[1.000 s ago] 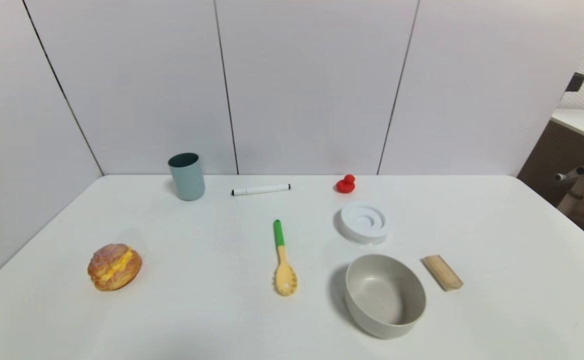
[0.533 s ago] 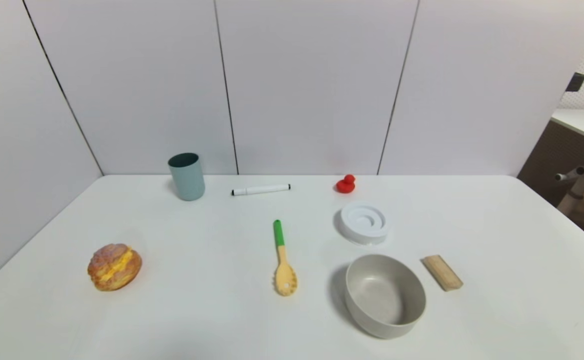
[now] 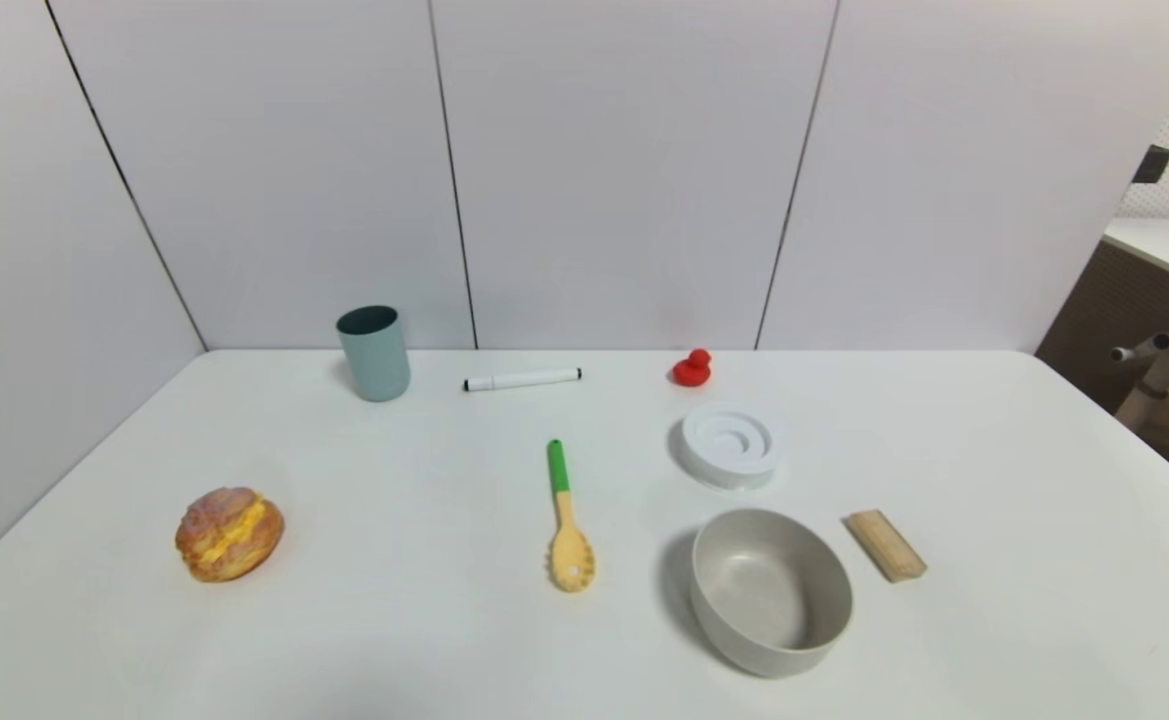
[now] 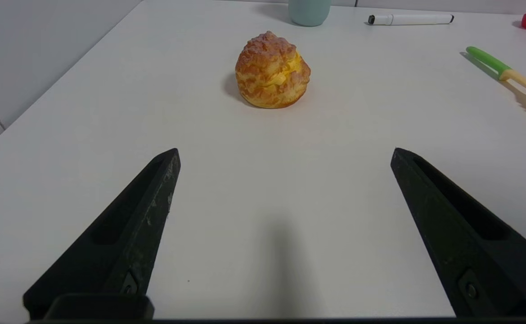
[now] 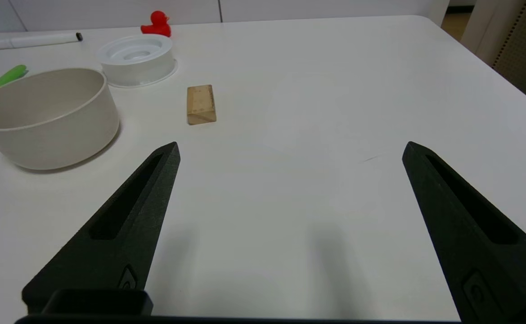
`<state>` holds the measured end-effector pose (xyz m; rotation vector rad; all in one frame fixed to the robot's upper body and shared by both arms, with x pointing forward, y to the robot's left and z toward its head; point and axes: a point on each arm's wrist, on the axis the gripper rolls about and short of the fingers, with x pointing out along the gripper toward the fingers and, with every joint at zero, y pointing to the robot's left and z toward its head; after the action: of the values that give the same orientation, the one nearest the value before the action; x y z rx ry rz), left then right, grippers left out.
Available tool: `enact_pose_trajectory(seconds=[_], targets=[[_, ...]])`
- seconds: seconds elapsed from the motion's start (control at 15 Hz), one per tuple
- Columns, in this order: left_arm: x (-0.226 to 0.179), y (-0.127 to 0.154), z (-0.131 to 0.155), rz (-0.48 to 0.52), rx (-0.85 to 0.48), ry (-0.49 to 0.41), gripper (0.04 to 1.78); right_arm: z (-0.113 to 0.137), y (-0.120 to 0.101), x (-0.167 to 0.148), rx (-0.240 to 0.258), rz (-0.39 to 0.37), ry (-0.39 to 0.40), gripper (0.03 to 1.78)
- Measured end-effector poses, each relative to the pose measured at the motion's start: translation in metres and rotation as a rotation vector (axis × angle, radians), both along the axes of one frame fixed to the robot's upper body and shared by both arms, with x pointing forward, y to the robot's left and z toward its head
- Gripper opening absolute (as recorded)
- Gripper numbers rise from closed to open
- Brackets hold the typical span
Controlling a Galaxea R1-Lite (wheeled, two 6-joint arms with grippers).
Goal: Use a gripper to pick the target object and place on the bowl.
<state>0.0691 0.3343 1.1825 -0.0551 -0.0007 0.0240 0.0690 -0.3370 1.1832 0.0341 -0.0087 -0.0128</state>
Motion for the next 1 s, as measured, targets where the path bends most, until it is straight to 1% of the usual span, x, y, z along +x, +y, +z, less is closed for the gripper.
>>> enact_pose_trajectory(seconds=[0.2,0.4,0.6,0.8,1.0], targets=[[0.000,0.000,0.000,-0.004,0.039,0.001,1.69,0.000,0.000,0.000,0.000,0.000,0.000,1.71],[0.001,0.000,0.000,-0.002,0.042,0.006,1.69,0.000,0.000,0.000,0.000,0.001,0.000,1.71],[0.007,0.000,0.013,-0.003,0.054,0.015,1.69,0.000,0.000,0.000,0.000,0.001,0.000,1.71],[0.017,0.000,0.051,-0.002,0.065,0.002,1.69,0.000,0.000,0.000,0.000,0.000,0.000,1.71],[0.032,0.000,0.117,0.000,0.081,-0.049,1.69,0.000,0.000,0.000,0.000,0.001,0.000,1.71]])
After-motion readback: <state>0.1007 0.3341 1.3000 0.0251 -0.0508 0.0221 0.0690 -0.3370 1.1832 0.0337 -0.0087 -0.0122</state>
